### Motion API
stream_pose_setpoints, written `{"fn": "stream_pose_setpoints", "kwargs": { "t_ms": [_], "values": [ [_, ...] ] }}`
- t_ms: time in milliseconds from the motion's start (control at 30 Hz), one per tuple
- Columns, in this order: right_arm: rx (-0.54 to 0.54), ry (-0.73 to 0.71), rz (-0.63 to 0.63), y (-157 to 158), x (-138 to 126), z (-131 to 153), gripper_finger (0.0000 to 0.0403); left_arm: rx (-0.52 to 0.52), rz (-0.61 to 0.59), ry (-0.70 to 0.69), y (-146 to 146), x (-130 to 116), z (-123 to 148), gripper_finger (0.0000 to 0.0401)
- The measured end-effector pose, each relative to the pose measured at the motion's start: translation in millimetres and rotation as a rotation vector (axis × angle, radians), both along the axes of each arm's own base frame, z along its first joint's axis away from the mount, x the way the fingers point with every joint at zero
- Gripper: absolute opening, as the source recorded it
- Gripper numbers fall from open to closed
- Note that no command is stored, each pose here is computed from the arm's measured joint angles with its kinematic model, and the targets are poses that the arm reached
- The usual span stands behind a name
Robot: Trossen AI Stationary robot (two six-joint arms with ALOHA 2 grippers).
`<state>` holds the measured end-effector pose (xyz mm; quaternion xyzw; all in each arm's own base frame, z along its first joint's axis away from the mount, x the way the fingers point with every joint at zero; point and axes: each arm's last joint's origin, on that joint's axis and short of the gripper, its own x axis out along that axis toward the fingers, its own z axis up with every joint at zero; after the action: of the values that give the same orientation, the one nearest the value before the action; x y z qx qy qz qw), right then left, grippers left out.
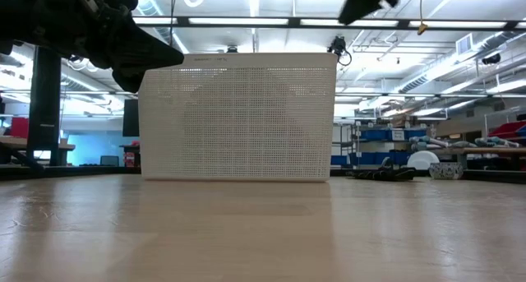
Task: Sort clothes
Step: Put the black sock into the white laundry bin
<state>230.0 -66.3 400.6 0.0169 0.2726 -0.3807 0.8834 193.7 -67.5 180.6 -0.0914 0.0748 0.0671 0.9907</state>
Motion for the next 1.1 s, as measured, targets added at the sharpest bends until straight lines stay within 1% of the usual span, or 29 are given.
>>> {"fn": "stream_pose_setpoints", "kwargs": {
  "t_ms": [133, 267, 400, 600, 733, 800, 933, 1100],
  "values": [
    [0.073, 0.022, -0.026, 10.7, -21.1, -16.1, 0.0118, -0.004, 0.0, -0.003, -0.1, 0.0, 0.2, 0.0001],
    [0.132, 0.019, -0.079, 14.6, -34.4, -51.4, 0.012, -0.005, 0.0, -0.005, -0.1, 0.1, 0.5, 0.0001],
    [0.178, 0.022, -0.157, 14.8, -39.5, -103.0, 0.0123, -0.005, 0.0, -0.006, -0.1, 0.1, 0.6, 0.0001],
    [0.214, 0.018, -0.203, 13.7, -39.8, -188.5, 0.0122, -0.006, 0.002, -0.007, 0.0, 0.1, 0.7, 0.0001],
    [0.214, -0.052, -0.212, 12.0, -42.3, -236.8, 0.0122, -0.005, 0.007, -0.009, 0.1, 0.1, 0.8, 0.0001],
    [0.212, -0.083, -0.216, 11.2, -45.3, -256.2, 0.0122, -0.005, 0.007, -0.008, 0.1, 0.1, 0.8, 0.0001],
    [0.224, -0.103, -0.243, 10.1, -51.6, -283.1, 0.0119, -0.004, 0.007, -0.008, 0.1, 0.1, 0.7, 0.0001],
    [0.284, -0.069, -0.291, 10.3, -54.1, -302.9, 0.0116, -0.004, 0.007, -0.008, 0.1, 0.1, 0.7, 0.0001]
  ]
}}
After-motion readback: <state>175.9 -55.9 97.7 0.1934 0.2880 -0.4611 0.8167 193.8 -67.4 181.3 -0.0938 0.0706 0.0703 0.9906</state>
